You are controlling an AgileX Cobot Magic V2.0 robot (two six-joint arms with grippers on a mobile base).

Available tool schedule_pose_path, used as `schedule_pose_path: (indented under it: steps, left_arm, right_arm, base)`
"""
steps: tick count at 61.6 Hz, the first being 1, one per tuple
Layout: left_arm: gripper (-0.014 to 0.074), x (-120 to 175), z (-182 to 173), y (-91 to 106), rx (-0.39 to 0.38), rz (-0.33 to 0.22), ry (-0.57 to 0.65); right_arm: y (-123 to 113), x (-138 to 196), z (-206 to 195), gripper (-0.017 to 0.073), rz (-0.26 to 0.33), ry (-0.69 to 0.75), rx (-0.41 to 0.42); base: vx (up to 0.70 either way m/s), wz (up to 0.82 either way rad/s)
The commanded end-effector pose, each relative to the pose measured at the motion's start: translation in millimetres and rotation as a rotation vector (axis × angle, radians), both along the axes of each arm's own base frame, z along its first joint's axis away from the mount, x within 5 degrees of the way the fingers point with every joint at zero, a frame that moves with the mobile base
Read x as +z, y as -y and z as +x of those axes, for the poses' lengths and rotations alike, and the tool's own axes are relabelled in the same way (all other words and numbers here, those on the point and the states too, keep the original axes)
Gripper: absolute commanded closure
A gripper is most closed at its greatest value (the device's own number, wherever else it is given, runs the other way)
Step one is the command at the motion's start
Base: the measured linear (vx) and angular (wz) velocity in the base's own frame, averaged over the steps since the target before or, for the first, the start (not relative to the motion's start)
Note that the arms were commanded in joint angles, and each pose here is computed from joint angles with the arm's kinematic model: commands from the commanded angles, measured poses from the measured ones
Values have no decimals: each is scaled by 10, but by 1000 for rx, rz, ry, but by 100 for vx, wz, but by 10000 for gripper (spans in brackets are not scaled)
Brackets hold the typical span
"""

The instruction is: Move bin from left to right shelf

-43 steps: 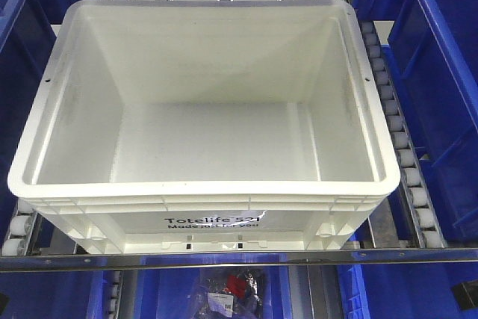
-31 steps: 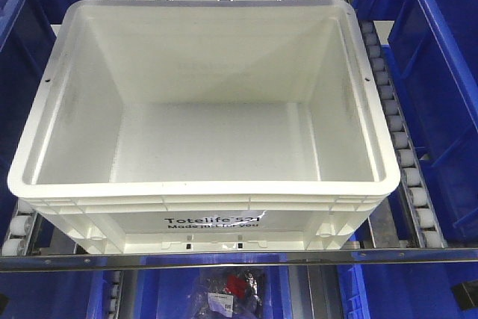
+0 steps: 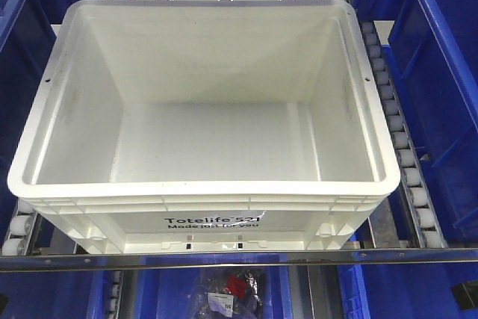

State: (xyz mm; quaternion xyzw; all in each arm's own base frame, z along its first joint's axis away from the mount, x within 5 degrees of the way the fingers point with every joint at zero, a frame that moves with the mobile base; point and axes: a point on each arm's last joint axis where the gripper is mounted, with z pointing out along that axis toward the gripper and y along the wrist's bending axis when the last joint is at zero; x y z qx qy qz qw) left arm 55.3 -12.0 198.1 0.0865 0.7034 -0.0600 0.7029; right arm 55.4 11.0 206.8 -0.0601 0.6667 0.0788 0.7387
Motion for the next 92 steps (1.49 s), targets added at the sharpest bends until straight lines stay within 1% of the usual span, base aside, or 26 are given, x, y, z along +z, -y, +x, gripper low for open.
schedule_pose_path:
  steps: [1,8,11,17,21,27,32,37,40,45,49,55,58,61,62,67,72,75,81,86,92]
  left_arm:
    - [601,133,-20,-10,4,-25,98]
    - [601,134,-20,-10,4,-25,99]
    - [601,171,-23,-16,10,-34,140]
    - [601,250,-35,-30,22,-52,225]
    - [601,322,-52,-43,33,-69,302]
    - [601,439,-91,-65,48,-94,419]
    - [601,504,-121,-81,59,-111,497]
    - [601,537,-133,-86,58,-125,514]
    - [601,587,-139,-84,53,-131,497]
    - [601,717,-156,-73,31,-142,414]
    - [601,872,-171,-52,4,-140,319]
    - [601,1127,-150,-7,-34,-99,156]
    - [601,1200,-80,26,-49,-73,47]
    - [601,1307,-11,53,-61,-55,-33]
    - [601,1313,37,68,-65,-51,-79]
    - [601,1445,244,127,-73,-72,-235]
    - [601,1586,468,183,-68,-118,-349]
    - [601,1642,622,218,-65,-116,-402]
    - [601,1737,845,264,-63,-110,-435]
    - [601,1751,996,294,-59,-107,-458]
    - [601,1700,1102,313,-54,-104,-482]
  right_arm:
    - [4,18,-5,566,0,67,-7]
    - [4,18,-5,566,0,67,-7]
    - [4,19,-5,566,-1,68,-7]
    - [8,81,-17,566,13,132,-9]
    - [12,135,-31,566,25,193,-10]
    - [27,278,-86,566,59,357,-15]
    - [40,360,-130,566,81,454,-20]
    - [44,412,-133,566,89,439,-20]
    - [44,464,-123,566,95,377,-18]
    - [34,590,-117,566,79,252,-6]
    - [23,748,-115,566,42,146,1]
    - [7,1035,-81,566,5,2,9]
    - [-7,1203,-29,566,-6,-56,13]
    - [-30,1346,59,566,-13,-133,20]
    - [-37,1379,86,566,-17,-153,21]
    - [-92,1561,289,566,-23,-286,36]
    - [-159,1717,510,566,-21,-411,57]
    - [-199,1761,671,566,-32,-488,63]
    - [-252,1786,928,566,-60,-600,65]
    - [-288,1738,1100,566,-72,-660,65]
    - [-317,1655,1260,566,-75,-690,62]
  base:
    - [0,0]
    - [0,0]
    - [0,0]
    - [0,0]
    - [0,0]
    - [0,0]
    - [0,0]
    - [0,0]
    - [0,0]
    - [0,0]
    - [0,0]
    - [0,0]
    - [0,0]
    - [0,0]
    - [0,0]
    - [0,0]
    - [0,0]
    - [0,0]
    - [0,0]
    - [0,0]
    - [0,0]
